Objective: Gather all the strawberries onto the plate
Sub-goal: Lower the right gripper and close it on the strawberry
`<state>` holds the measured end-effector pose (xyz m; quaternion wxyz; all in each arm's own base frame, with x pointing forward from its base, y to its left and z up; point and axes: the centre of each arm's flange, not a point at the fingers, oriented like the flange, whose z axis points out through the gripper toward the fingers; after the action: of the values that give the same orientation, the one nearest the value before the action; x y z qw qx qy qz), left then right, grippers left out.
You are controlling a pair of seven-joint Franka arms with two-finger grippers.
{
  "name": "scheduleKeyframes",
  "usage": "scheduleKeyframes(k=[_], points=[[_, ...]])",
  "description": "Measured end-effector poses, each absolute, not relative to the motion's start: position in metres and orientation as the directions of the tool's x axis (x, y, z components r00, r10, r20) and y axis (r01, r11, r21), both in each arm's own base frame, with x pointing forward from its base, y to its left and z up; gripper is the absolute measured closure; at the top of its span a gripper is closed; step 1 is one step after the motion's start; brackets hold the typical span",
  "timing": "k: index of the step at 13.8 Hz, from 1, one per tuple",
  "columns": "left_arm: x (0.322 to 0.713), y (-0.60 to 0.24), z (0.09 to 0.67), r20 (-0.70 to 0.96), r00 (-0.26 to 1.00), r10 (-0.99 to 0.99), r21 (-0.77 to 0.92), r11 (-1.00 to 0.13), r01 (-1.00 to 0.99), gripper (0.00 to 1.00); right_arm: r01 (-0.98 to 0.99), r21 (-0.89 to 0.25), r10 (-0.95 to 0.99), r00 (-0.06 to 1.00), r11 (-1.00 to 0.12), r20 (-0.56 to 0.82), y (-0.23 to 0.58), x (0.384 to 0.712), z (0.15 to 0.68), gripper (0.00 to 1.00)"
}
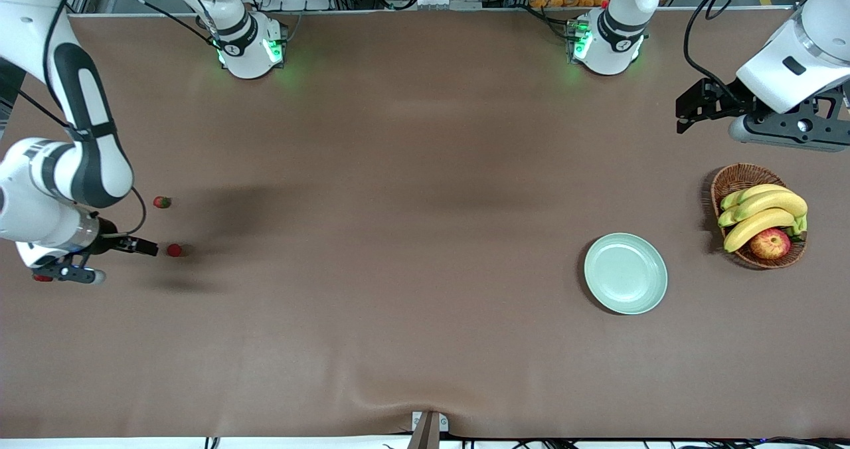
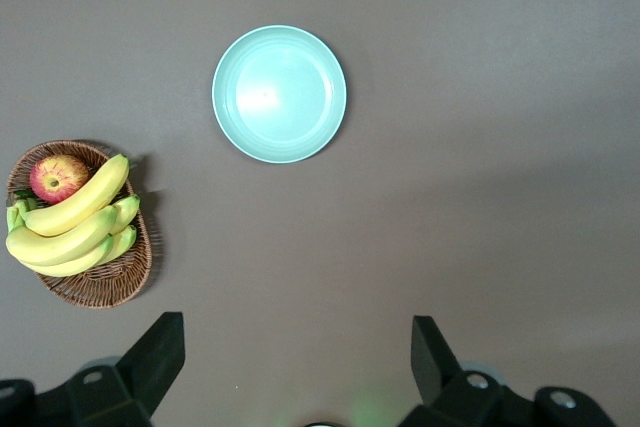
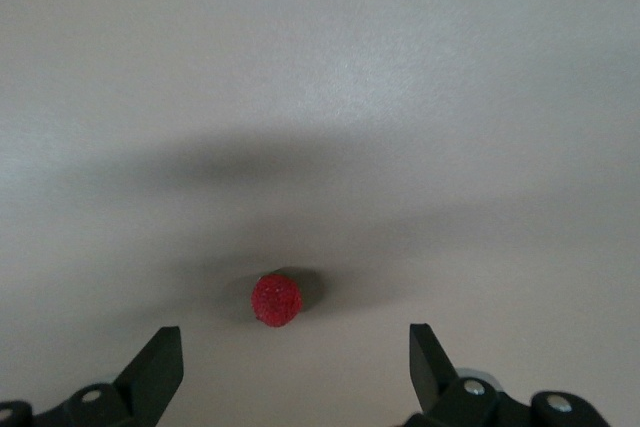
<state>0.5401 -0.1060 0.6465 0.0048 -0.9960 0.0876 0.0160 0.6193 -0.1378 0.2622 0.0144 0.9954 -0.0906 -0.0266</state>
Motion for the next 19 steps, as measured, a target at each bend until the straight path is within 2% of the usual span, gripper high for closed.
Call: scheduleKeyframes(k=[4,7,11,13,14,15,17,19], points=[[0.54,-0.106,0.647,-0.033,0.984,-0.174,-0.007,-0.985,-0.175,0.0,-0.169,0.031,-0.171,0.982,-0.985,-0.08,-0.133,0.617,0.234,0.0],[0.54,-0.106,0.647,-0.033,0.984,-0.174,-0.007,-0.985,-0.175,0.0,-0.158,0.026,-0.16,0.982,-0.987,-0.098,-0.126,0.617,0.222,0.1],[0.54,-0.106,0.647,-0.033,0.984,-0.174,-0.007,-0.985,-0.175,0.0,-0.155,0.025,-0.157,0.982,-0.988,-0.108,-0.125,0.615,0.204,0.12],[0.54,-0.106,0.646,-0.033,0.984,-0.175,-0.007,-0.985,-0.175,0.0,-0.155,0.026,-0.157,0.981,-0.988,-0.112,-0.124,0.615,0.198,0.29],[0.54,-0.106,0.646,-0.033,0.984,-0.174,-0.007,-0.985,-0.174,0.0,-0.155,0.026,-0.157,0.981,-0.988,-0.116,-0.124,0.614,0.195,0.29],[0.54,-0.105,0.646,-0.034,0.984,-0.173,-0.007,-0.985,-0.173,0.0,-0.154,0.026,-0.156,0.98,-0.988,-0.119,-0.124,0.614,0.193,0.36],[0.541,-0.103,0.645,-0.035,0.985,-0.169,-0.007,-0.986,-0.169,0.0,-0.154,0.026,-0.156,0.98,-0.988,-0.122,-0.124,0.613,0.19,0.39],[0.541,-0.102,0.646,-0.035,0.985,-0.167,-0.007,-0.986,-0.168,0.0,-0.152,0.025,-0.154,0.98,-0.988,-0.122,-0.124,0.613,0.19,0.52]])
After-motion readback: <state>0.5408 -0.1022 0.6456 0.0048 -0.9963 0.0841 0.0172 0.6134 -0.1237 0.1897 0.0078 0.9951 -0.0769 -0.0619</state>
